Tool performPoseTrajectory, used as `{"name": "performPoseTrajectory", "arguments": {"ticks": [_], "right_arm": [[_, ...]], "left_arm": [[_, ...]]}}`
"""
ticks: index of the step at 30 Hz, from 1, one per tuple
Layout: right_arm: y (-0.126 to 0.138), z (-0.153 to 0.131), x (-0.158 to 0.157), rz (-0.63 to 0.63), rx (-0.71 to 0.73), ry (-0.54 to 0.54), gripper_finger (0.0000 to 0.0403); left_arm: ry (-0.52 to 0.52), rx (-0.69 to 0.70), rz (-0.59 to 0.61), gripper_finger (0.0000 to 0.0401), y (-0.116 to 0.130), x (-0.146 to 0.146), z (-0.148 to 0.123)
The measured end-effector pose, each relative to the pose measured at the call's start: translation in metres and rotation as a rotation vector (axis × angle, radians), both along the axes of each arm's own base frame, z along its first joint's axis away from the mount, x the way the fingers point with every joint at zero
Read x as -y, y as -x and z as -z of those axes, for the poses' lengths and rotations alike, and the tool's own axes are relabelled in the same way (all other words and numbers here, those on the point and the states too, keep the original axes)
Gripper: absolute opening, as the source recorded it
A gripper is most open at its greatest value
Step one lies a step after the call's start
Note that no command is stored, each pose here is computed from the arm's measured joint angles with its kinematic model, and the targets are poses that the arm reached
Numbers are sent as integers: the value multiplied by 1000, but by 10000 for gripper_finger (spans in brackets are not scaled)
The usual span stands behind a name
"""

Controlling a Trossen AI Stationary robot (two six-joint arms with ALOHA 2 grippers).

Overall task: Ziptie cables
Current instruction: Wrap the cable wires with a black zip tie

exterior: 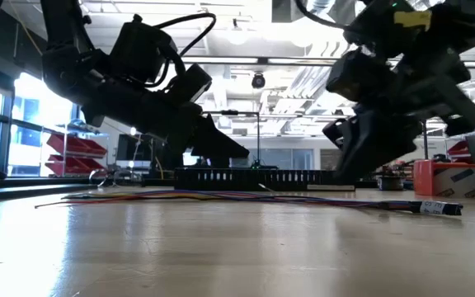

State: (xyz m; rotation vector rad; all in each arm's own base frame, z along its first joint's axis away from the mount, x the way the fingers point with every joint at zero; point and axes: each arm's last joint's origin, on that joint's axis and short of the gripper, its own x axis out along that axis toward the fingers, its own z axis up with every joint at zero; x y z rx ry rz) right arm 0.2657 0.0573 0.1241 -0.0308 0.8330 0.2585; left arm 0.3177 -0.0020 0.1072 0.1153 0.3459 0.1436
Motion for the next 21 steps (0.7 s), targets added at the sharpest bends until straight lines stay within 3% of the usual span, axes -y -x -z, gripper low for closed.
{"name": "performPoseTrajectory", "arguments": {"ticks": [7, 14, 17, 21], "right_arm": [[4, 7, -8, -17, -63, -14, 0], [12, 12, 0, 21, -164, 72, 0], [11, 11, 2, 38, -157, 143, 0], [6, 5, 6, 103, -175, 321, 0]], "left_arm": [[-3, -3, -8, 87, 0, 0, 0], [-3, -3, -9, 87, 0, 0, 0], [-3, -3, -9, 87, 0, 0, 0], [-4, -2, -12, 87, 0, 0, 0]]}}
